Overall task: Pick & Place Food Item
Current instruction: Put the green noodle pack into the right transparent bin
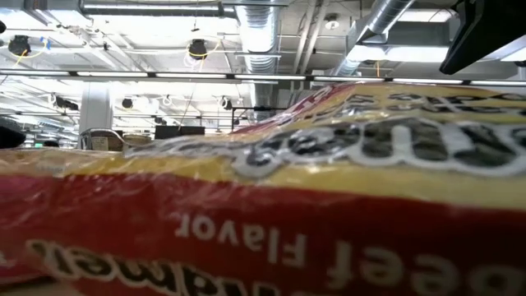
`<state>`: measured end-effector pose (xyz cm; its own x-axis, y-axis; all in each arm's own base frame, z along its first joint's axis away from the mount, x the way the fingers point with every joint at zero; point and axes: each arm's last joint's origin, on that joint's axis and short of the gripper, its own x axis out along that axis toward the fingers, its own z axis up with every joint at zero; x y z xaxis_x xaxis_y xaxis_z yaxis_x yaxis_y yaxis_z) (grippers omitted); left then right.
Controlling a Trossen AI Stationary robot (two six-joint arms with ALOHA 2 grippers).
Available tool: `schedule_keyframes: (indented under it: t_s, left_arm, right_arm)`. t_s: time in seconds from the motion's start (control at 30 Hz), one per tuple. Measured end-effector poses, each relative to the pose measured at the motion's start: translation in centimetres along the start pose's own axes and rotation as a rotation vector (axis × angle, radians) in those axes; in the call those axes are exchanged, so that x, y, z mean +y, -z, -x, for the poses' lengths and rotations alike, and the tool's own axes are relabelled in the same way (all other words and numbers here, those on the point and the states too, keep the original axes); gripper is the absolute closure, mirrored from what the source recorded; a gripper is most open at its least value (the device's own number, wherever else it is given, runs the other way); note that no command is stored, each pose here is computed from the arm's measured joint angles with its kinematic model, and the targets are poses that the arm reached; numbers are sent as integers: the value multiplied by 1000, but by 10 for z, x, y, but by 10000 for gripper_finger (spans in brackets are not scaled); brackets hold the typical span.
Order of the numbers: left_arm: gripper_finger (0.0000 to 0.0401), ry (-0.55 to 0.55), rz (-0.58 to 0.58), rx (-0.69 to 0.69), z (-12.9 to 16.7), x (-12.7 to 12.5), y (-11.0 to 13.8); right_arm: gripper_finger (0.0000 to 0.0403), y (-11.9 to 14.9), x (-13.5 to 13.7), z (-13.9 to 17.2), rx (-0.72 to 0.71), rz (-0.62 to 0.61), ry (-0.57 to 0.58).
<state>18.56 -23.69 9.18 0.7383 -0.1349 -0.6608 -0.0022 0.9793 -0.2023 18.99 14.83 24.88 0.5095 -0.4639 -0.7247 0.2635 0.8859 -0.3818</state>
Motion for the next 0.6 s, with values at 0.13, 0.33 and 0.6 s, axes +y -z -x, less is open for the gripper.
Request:
schedule_keyframes:
  t_s: [0.13, 0.33, 0.6]
  left_arm:
    - [394, -8, -44, -5, 0, 0, 0]
    - [399, -8, -70, -4, 0, 1, 0]
    - [400, -57, -180, -103, 17, 1, -17]
  right_arm:
    - [339, 0, 0, 0, -1, -2, -1]
    - [339, -1, 1, 0, -5, -7, -6]
    - [339, -4, 4, 0, -32, 32, -33]
